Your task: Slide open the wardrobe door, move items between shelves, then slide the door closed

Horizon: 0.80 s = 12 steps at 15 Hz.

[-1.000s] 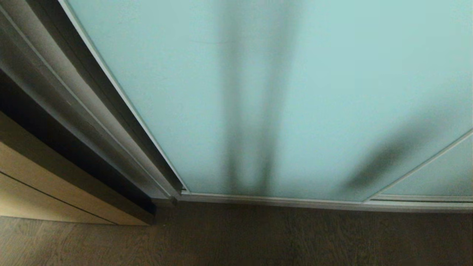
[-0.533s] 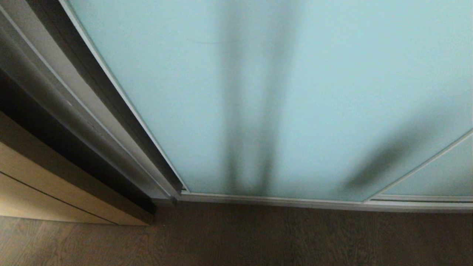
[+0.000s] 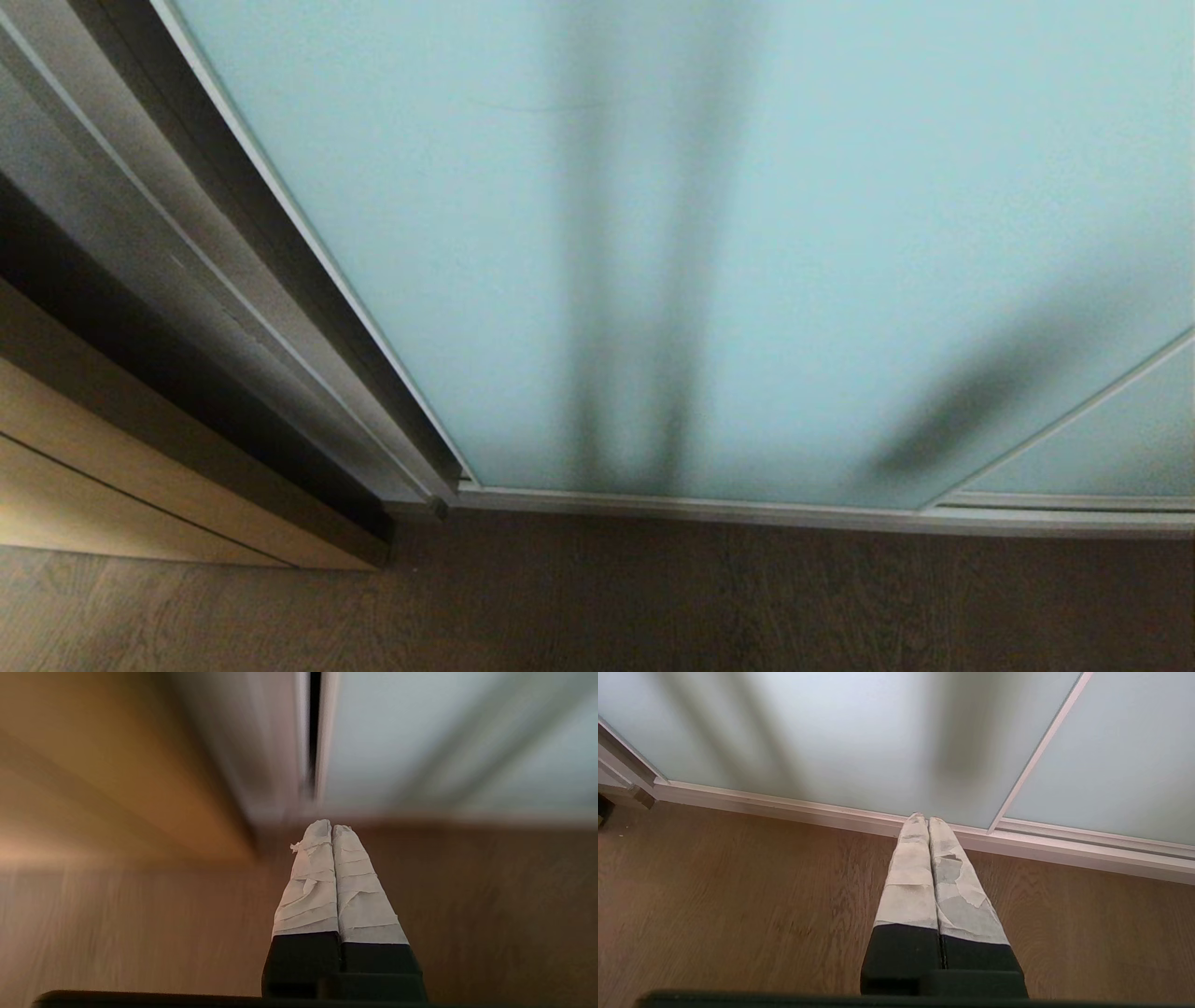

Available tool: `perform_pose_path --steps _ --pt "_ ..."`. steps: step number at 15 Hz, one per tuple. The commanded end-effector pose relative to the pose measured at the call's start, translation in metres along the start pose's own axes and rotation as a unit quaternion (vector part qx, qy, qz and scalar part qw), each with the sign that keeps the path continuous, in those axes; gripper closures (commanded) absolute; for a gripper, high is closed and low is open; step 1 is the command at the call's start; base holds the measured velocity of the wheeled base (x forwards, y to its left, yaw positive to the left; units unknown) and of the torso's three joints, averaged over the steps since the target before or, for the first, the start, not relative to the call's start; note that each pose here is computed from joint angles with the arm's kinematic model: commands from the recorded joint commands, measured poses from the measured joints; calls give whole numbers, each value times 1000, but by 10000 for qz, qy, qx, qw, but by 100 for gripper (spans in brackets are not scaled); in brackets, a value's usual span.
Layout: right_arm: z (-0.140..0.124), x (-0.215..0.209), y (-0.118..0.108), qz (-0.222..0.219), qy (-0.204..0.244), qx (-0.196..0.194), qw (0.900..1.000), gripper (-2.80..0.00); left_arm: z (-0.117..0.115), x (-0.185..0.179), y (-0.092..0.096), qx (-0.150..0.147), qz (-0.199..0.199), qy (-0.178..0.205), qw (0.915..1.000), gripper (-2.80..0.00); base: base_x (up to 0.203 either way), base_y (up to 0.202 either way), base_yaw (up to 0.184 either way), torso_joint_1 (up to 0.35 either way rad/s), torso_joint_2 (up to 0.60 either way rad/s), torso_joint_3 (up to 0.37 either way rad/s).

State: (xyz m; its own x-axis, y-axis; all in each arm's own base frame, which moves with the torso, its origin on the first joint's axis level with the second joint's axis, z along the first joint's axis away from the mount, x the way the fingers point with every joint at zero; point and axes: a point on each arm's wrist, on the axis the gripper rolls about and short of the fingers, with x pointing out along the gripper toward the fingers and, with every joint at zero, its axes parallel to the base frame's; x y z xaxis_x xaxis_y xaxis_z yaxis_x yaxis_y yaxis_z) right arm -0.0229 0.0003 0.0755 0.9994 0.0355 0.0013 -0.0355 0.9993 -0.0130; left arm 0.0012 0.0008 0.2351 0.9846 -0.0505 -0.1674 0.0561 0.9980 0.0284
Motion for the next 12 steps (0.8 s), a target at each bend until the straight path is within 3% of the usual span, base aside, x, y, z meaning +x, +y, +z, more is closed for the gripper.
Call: perform_pose_path --steps 1,3,5,6,11,12 --pt "0 0 0 6 -9 -4 10000 0 -70 -15 -2 -124 182 -46 9997 0 0 0 0 0 0 0" --pt "0 0 0 6 -9 -4 10000 0 -106 -10 -4 -240 266 -62 9993 0 0 0 0 0 0 0" --pt "0 0 0 6 -9 -4 10000 0 -129 -16 -6 -83 160 -473 9987 0 0 0 0 0 0 0" --pt "0 0 0 6 -9 -4 10000 0 -148 -10 -7 38 94 -435 9990 0 0 0 0 0 0 0" --pt "0 0 0 6 -9 -4 10000 0 -161 3 -7 300 194 -822 9960 0 0 0 0 0 0 0" --pt "0 0 0 6 -9 -4 10000 0 -162 3 -7 309 178 -676 9971 0 0 0 0 0 0 0"
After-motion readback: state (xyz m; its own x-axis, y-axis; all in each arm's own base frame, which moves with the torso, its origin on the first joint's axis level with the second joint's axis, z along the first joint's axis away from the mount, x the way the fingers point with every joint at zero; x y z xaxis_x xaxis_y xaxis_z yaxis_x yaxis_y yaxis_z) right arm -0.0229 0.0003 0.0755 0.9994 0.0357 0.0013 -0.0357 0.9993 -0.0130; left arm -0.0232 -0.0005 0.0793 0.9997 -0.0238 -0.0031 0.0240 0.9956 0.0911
